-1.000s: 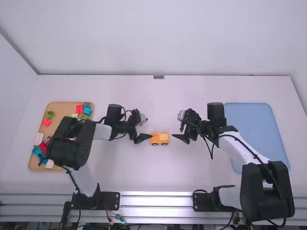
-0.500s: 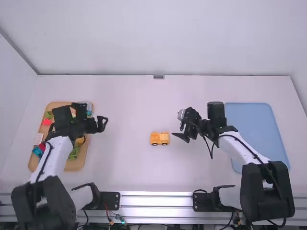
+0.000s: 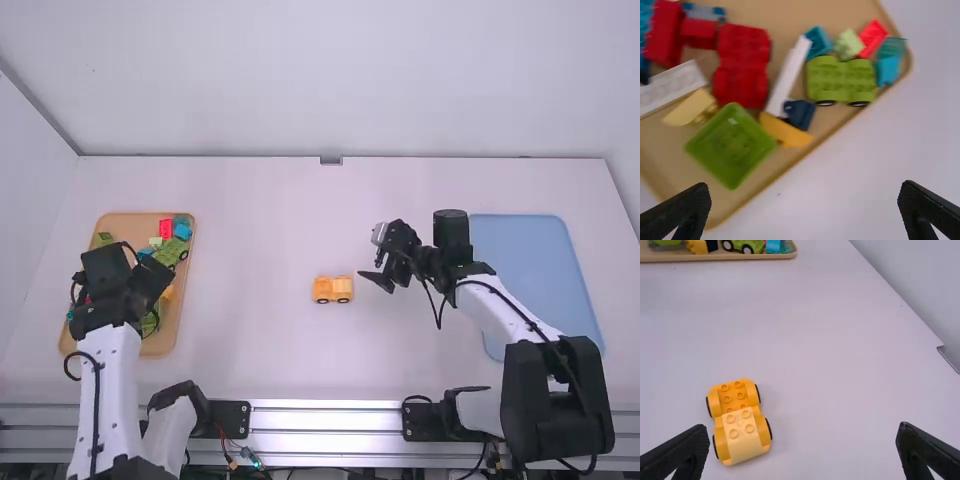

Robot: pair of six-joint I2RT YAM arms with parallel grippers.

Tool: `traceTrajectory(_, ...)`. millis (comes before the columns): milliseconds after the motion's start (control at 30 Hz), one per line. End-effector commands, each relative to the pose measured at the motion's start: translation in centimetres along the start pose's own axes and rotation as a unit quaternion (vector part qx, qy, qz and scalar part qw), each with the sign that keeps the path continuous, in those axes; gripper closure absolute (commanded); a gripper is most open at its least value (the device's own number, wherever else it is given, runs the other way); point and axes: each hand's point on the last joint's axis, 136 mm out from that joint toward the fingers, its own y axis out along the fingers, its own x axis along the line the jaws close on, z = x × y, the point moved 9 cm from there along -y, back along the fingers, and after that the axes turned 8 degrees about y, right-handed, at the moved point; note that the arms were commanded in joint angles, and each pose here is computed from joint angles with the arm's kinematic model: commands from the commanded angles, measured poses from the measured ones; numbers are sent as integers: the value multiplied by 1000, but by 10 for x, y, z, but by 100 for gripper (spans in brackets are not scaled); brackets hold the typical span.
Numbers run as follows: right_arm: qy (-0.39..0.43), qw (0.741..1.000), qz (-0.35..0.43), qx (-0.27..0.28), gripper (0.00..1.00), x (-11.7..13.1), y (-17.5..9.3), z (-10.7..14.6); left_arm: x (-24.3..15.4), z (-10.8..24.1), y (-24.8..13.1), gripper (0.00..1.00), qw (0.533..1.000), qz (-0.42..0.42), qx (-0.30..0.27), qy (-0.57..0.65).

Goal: Assemble lego blocks to make yellow taxi

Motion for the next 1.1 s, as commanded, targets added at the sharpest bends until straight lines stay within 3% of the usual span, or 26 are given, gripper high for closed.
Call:
traceTrajectory(0,22,1000,11,6,2,-1,0,2,14,-17,-6,1,998,-55,-15,-41)
traceTrajectory(300,-1,999,37,-19,2,-10,-1,-9,63,-50,36,0,985,-127,107,-40)
traceTrajectory(467,2,997,73,-30,2,-19,-2,-15,99,-55,67,1,957,-238,160,-47)
traceTrajectory(533,-1,996,80,-34,2,-21,-3,-17,99,-54,78,1,956,-224,189,-1)
traceTrajectory(633,-12,995,86,-43,2,-23,-3,-21,88,-54,106,1,957,-117,225,144)
traceTrajectory(800,-18,994,95,-49,2,-26,-4,-23,92,-52,124,0,948,-93,236,193)
traceTrajectory(867,-14,993,108,-46,2,-28,-4,-24,90,-51,128,7,944,-82,238,214)
traceTrajectory(967,-16,992,114,-43,2,-29,-4,-23,88,-48,129,34,940,-53,241,236)
traceTrajectory(1067,-17,992,114,-44,2,-29,-4,-24,87,-46,128,37,940,-43,245,232)
